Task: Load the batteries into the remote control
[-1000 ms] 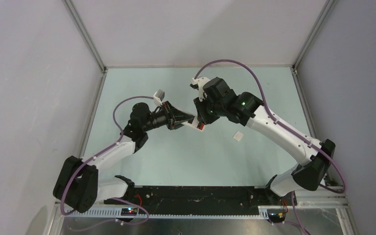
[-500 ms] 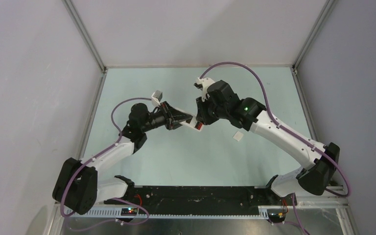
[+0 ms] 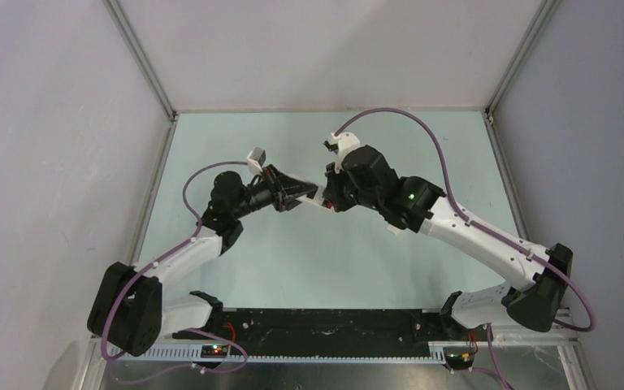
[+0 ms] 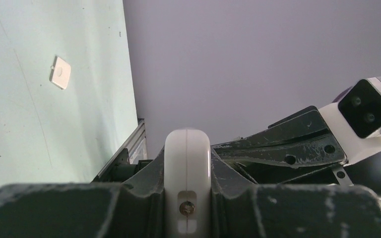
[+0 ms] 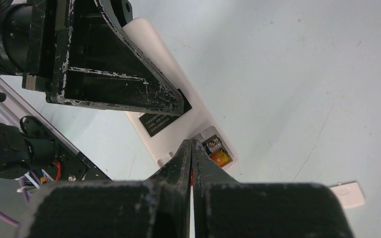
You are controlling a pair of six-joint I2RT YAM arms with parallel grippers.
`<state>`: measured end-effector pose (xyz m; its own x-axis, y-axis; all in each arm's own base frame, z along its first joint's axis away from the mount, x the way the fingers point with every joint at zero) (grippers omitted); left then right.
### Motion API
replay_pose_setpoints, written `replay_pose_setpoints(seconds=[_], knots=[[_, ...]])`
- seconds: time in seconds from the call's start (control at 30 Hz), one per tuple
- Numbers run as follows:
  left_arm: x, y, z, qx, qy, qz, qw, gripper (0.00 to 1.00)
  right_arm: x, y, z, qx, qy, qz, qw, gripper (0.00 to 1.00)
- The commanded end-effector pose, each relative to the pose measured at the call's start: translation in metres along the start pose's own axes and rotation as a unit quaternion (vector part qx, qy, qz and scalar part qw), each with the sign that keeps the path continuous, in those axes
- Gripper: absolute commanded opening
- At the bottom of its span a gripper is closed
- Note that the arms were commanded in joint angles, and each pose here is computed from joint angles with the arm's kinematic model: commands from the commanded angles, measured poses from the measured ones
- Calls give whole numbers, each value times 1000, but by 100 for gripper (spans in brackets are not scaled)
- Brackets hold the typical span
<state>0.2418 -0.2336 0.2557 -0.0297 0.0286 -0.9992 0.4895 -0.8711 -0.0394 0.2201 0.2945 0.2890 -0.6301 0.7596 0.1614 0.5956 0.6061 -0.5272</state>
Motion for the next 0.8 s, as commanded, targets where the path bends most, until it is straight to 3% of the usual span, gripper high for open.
replay_pose_setpoints(seconds=[0.0,0.13,0.2,0.37,0.53,0.67,0.77], knots=[[-65,-12,6,-8,99,124,987,0,13,-9,4,-4,34,-32,999,2],[-49,-14,9,0,155,105,982,0,13,-30,-25,-56,85,-68,993,13],[-39,-15,11,3,186,93,978,0,14,-45,-35,-78,104,-84,988,27],[-27,-21,13,4,257,79,963,0,4,-80,-44,-114,157,-61,979,42],[-20,-24,13,5,298,55,953,0,-38,-90,-17,-112,214,60,968,56],[-18,-26,13,3,302,43,952,0,-99,-78,50,-40,267,233,934,64],[-15,-27,13,3,297,37,954,0,-131,-72,91,1,299,300,906,56]])
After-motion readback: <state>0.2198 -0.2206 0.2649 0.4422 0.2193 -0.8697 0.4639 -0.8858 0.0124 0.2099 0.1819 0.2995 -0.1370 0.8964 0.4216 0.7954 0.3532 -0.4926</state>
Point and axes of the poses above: each gripper's point midway between its finger pads, its own y axis out along the fingers, its own x axis along the line the jaws close on, z = x × y, the point moved 4 cm from there along -y, back along the fingers, and after that the axes turned 4 degrees about -y, right-handed, at the moved point
